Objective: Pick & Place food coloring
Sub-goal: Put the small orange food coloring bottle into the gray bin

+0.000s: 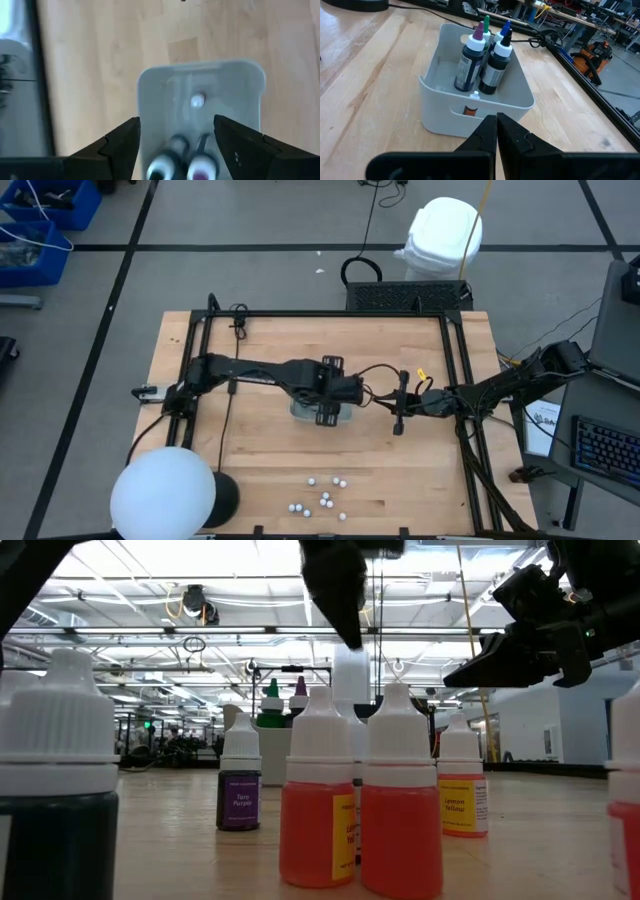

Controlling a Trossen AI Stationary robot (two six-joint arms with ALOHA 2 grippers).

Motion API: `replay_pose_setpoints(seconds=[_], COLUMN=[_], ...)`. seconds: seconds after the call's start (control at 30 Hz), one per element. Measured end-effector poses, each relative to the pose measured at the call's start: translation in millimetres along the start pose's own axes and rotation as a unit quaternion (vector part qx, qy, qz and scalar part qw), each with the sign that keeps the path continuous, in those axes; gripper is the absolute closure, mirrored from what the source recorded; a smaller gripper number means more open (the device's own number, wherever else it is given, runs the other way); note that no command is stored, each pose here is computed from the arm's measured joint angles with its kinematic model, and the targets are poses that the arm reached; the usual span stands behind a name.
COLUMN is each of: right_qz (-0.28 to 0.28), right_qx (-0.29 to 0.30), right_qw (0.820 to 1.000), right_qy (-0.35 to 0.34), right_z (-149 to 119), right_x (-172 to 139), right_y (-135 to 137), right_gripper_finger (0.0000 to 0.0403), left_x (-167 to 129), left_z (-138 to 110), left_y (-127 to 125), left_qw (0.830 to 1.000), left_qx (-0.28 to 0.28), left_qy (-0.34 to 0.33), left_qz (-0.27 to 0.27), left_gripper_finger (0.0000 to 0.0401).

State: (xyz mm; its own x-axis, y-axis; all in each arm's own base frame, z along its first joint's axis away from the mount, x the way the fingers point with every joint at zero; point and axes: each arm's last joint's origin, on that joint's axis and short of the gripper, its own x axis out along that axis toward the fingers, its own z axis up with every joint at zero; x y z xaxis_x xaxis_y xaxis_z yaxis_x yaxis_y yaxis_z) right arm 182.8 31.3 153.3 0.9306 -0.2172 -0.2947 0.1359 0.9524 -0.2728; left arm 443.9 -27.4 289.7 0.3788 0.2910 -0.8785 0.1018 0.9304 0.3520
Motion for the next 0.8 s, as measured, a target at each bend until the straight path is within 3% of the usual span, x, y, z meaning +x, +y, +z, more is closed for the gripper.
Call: replay_pose_setpoints(seconds=[0.2, 0.37, 0.47, 0.63, 0.8], right_qz=[0.002, 0.002, 0.002, 0.002, 0.005], right_qx=[0.002, 0.004, 0.008, 0.020, 0.027], right_qw=[1.000, 1.000, 1.000, 1.000, 1.000], right_qy=[0.002, 0.002, 0.002, 0.002, -0.003], right_z=[0, 0, 0, 0, 0], right_x=[0, 0, 0, 0, 0], right_y=[0, 0, 0, 0, 0], right_gripper_finger=[0.0399, 0.0399, 0.0399, 0.0399, 0.0399], left_x=[-44, -50, -36, 3, 32], left_z=[-28, -64, -93, -139, -170], left_y=[22, 37, 40, 36, 19], left_qw=[0.999, 0.981, 0.963, 0.959, 0.950], left_qx=[-0.032, -0.067, -0.080, -0.113, -0.087], left_qy=[-0.038, -0.178, -0.242, -0.245, -0.273], left_qz=[0.005, -0.047, -0.083, -0.089, -0.125], left_gripper_finger=[0.0202, 0.0270, 0.0313, 0.0386, 0.0393])
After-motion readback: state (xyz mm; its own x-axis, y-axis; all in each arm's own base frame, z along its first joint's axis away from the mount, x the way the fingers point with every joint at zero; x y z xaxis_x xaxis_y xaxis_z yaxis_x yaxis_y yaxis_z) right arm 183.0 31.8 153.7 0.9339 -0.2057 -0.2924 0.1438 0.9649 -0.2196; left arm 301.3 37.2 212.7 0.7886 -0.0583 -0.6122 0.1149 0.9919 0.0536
